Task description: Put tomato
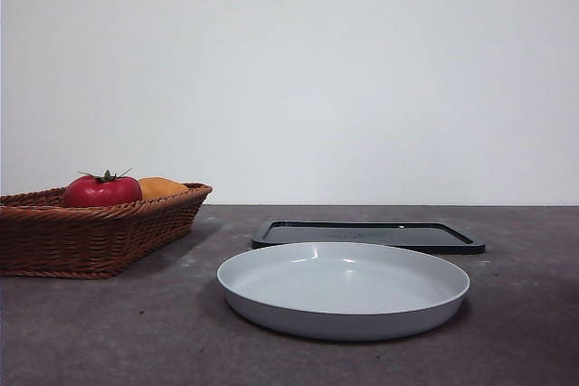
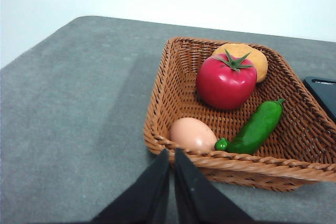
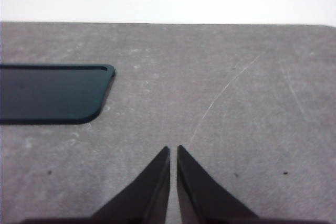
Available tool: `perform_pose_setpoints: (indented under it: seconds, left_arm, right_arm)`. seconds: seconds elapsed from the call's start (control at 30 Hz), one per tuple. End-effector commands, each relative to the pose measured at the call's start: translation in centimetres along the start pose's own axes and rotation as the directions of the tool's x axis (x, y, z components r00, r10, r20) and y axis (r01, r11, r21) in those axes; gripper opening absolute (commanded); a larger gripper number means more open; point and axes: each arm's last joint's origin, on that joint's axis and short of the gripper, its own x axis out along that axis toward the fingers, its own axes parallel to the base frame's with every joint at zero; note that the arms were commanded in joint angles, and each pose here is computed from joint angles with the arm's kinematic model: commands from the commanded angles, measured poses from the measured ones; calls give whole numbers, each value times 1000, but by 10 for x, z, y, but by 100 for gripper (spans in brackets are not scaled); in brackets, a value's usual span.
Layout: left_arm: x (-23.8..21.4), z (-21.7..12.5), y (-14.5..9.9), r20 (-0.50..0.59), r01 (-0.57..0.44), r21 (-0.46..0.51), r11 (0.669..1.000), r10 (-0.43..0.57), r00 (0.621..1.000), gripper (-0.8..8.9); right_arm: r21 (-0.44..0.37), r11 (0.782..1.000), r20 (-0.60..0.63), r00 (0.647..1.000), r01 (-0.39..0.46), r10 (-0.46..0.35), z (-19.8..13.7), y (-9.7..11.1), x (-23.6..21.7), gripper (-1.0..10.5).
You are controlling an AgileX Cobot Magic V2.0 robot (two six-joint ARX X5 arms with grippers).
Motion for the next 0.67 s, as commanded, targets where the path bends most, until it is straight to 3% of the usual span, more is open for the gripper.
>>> perform_pose_setpoints:
  seconds: [0.03, 0.33, 0.53, 0.67]
  left_arm:
    - [-4, 12, -1, 38, 8, -43, 999, -7, 999, 15]
    - [-14, 51, -4, 97, 30, -169, 985, -13, 995, 16]
    - [-14, 91, -9, 89, 35, -179, 983, -19, 996, 16]
    - [-7, 124, -15, 65, 89, -173, 981, -79, 995, 15]
  right_arm:
    - [100, 995, 41, 999, -26, 22, 12, 1, -4, 14]
    - [243, 968, 81, 996, -61, 42, 59, 5, -15, 11]
    - [250, 960, -17, 990, -129, 138, 98, 10, -10, 12]
    - [258, 946, -111, 966, -197, 232, 123, 15, 3, 11]
